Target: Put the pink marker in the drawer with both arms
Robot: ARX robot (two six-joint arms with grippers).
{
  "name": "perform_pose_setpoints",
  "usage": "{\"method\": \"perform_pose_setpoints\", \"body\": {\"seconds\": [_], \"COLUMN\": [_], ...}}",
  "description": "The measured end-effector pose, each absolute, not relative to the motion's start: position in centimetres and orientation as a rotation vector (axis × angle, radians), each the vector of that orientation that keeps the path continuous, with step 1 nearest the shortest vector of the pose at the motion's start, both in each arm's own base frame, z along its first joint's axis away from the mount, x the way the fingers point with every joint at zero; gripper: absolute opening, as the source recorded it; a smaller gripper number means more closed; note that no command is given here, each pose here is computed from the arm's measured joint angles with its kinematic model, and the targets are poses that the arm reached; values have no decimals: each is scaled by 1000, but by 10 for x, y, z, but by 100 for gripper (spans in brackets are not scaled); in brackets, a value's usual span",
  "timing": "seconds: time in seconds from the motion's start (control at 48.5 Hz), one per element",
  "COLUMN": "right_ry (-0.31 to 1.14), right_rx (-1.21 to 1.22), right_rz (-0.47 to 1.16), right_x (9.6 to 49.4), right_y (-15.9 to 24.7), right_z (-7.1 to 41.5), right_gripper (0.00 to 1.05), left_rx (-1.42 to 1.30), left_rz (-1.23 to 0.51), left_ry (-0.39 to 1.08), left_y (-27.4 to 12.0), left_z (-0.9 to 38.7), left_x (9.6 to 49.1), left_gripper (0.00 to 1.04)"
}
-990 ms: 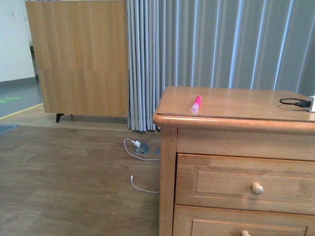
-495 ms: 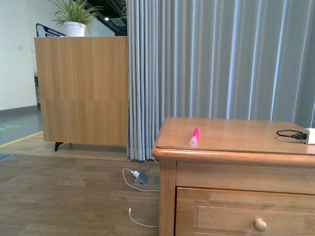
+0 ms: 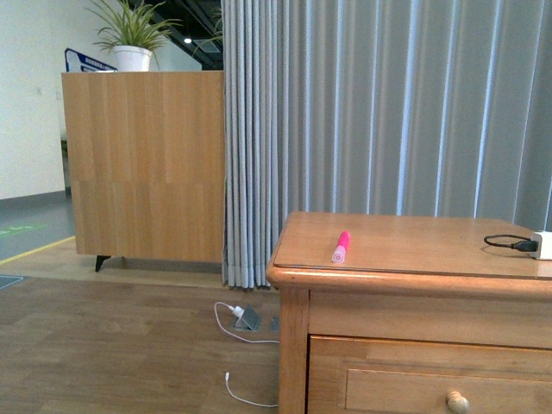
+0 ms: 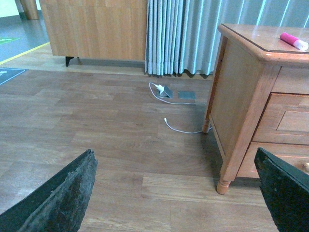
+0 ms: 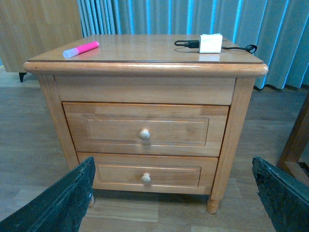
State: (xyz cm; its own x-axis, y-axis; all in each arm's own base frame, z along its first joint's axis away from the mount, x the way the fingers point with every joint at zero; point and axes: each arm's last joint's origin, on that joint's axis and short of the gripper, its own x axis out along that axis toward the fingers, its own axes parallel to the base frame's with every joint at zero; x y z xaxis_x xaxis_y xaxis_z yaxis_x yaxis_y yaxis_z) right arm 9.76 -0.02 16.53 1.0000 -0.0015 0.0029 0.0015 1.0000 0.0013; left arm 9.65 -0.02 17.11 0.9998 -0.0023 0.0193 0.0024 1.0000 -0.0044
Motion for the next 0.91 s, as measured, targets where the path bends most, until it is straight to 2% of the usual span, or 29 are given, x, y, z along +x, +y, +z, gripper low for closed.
{"method": "perform_pose_setpoints", "body": {"seconds": [0.206,0.33,0.412,0.536,0.907], "right_ry": [1,215,253,310,448], "right_rx": [4,103,121,146,99], "right_rz": [-5,-10,7,74,128], "right_x": [98,104,115,149,252], "right_y": [0,-2,-3,3,41], "right_z": [165,159,162,174,154], "right_gripper": [96,96,96,96,96], "left_rx": [-4,-4,-4,-4,-4], "left_rz": [-2,-2,-2,-2,-2], "left_ry": [-19,-19,-19,-19,-19], "left_y": [0,0,0,0,0], "left_z": [171,171,171,171,171], "left_x": [97,97,97,97,97], "left_gripper": [99,99,99,99,99]}}
